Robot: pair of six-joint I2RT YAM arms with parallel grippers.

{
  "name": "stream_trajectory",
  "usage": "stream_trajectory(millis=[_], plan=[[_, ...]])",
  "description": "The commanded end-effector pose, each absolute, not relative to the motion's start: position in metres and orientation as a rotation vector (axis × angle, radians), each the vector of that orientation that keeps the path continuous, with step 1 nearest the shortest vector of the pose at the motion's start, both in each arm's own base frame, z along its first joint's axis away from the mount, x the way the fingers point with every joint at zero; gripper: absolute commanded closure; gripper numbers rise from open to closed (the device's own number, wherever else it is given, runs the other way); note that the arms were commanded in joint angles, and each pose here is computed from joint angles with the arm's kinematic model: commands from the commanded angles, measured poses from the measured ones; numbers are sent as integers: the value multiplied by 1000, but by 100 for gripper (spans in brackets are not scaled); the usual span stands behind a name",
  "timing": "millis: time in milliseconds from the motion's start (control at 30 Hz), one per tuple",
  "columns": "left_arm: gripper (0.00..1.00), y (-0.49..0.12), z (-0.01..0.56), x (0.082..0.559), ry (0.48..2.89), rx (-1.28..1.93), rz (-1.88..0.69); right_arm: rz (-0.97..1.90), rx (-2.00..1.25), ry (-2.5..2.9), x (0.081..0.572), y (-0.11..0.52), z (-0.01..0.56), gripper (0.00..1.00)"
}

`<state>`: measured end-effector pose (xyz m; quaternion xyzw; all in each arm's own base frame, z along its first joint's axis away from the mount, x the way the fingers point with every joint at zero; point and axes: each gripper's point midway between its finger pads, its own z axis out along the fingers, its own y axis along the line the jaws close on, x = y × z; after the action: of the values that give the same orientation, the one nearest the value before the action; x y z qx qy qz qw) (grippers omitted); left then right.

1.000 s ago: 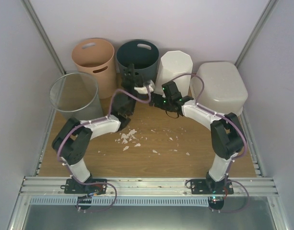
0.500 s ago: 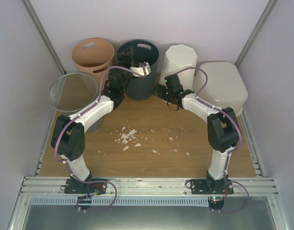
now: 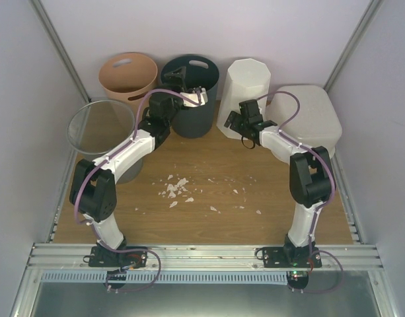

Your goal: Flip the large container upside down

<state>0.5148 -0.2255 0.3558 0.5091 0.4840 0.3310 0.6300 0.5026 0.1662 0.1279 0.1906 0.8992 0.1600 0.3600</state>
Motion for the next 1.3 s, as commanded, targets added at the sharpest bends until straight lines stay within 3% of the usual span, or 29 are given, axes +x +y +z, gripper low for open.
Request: stream_trajectory(millis=[0,367,1033,1133,1267], plan=[[5,-218,350,512,1147,1223,763,347,482,2311,513,150,117,3],[1,-195,354,479,1148,1320,797,371,472,2335,519,141,105,3],[1,-203,321,551,1148,1319,928,370,443,2334,510,136,114,2],[8,-203,321,556,1144,1298,942,370,441,2339,510,135,111,2],[24,-202,317,560,1146,1294,961,373,440,2343,509,135,109,2]])
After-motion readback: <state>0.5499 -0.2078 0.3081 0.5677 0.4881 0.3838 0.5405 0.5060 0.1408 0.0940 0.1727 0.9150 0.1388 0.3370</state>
